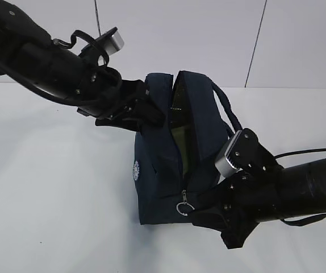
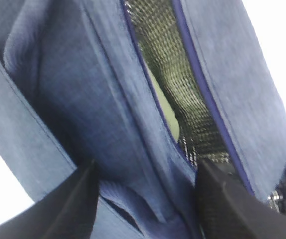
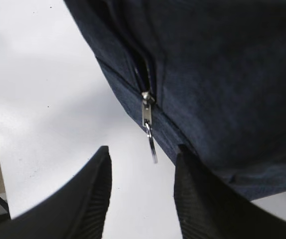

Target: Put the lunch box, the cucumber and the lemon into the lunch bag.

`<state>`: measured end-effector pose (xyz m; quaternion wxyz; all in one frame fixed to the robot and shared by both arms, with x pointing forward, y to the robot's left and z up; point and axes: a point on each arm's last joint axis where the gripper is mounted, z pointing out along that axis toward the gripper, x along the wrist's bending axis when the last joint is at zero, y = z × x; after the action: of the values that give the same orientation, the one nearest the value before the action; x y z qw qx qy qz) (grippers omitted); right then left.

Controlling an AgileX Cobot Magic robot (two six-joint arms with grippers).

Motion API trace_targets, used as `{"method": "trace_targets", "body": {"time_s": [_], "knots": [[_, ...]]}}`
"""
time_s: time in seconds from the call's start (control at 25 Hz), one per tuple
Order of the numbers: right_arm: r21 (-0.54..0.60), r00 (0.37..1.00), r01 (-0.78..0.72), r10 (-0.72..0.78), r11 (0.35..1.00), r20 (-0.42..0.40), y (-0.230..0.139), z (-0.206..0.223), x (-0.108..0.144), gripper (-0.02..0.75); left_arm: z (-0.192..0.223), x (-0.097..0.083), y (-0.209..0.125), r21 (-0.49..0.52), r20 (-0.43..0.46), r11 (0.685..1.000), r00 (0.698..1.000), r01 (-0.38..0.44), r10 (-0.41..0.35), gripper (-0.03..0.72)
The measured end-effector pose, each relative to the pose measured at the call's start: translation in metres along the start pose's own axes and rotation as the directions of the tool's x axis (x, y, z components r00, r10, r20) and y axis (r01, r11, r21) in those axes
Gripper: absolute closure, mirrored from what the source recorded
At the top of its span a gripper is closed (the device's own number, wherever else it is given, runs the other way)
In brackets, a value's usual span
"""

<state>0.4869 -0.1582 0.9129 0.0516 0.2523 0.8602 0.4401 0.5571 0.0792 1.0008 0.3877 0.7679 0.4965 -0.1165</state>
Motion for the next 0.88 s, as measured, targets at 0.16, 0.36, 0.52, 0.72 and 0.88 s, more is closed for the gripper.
{"method": "trace_targets", "body": {"time_s": [0.16, 0.36, 0.52, 0.72, 0.88], "knots": [[-0.009, 1.000, 0.007, -0.007, 1.000, 0.004, 0.004, 0.000, -0.002, 0.392, 0.000, 0.000, 0.000, -0.004, 0.005, 1.000, 1.000, 0.008, -0.008, 0.256], [-0.030, 1.000, 0.025, -0.024, 0.999, 0.018, 0.013, 0.000, -0.006, 0.392, 0.000, -0.001, 0.000, -0.004, 0.006, 1.000, 1.000, 0.009, -0.009, 0.256], [-0.030, 0.999, 0.025, -0.025, 0.999, 0.020, 0.013, 0.001, -0.007, 0.392, 0.000, -0.001, 0.000, -0.004, 0.008, 1.000, 1.000, 0.011, -0.011, 0.256], [-0.026, 0.999, 0.028, -0.027, 0.999, 0.016, 0.013, 0.001, -0.007, 0.392, 0.000, -0.001, 0.000, -0.004, 0.008, 1.000, 1.000, 0.011, -0.011, 0.256], [-0.005, 0.999, 0.033, -0.033, 0.999, -0.001, 0.011, 0.001, -0.005, 0.392, 0.000, -0.001, 0.000, -0.004, 0.008, 1.000, 1.000, 0.011, -0.011, 0.260]]}}
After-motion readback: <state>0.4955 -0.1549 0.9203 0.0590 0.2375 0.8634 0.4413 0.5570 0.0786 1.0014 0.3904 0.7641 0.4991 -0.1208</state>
